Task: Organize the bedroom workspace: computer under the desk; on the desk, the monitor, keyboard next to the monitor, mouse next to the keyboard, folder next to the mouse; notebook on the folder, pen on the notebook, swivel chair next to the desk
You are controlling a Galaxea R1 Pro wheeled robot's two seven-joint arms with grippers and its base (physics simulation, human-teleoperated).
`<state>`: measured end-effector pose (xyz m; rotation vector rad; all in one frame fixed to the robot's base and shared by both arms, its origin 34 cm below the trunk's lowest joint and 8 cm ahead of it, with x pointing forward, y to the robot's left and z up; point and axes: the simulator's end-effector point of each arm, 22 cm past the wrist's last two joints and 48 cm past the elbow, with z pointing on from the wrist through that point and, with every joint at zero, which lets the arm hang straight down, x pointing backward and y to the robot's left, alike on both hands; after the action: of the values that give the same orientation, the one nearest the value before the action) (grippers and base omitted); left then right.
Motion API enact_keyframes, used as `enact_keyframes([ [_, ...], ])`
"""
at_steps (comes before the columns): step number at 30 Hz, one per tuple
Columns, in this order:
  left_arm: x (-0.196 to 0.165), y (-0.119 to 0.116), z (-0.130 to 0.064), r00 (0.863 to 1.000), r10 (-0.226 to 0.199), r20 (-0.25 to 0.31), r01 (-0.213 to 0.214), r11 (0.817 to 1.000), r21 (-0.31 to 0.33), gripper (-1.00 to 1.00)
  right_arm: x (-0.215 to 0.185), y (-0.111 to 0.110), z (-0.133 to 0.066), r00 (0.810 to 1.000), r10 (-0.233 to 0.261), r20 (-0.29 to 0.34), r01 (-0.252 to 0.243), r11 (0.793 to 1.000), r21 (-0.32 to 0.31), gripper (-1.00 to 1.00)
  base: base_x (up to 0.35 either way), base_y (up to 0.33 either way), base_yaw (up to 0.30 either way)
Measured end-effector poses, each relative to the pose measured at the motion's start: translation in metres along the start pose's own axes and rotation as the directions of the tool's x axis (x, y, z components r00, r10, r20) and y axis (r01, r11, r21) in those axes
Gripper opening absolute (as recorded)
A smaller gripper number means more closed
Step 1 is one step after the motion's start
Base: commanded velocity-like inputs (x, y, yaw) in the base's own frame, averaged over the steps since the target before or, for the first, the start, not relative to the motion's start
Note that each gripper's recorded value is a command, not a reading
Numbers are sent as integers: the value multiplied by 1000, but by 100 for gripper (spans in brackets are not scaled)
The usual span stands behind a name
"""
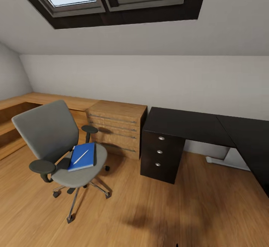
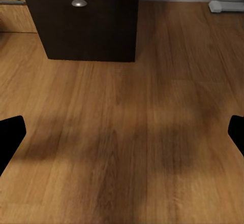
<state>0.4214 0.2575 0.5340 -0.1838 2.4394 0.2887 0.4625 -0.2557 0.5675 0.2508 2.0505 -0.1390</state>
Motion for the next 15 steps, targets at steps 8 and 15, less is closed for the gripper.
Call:
enact_keyframes([
  [8, 0, 0, 0, 1000, 0, -1, 0, 1000, 0, 100, 0, 0, 0, 1000, 3, 1, -3, 1000, 4, 100, 0, 0, -110],
  [15, 0, 0, 0, 1000, -1, -2, 1, 1000, 0, 100, 0, 0, 0, 1000, 3, 1, -3, 1000, 4, 100, 0, 0, -252],
])
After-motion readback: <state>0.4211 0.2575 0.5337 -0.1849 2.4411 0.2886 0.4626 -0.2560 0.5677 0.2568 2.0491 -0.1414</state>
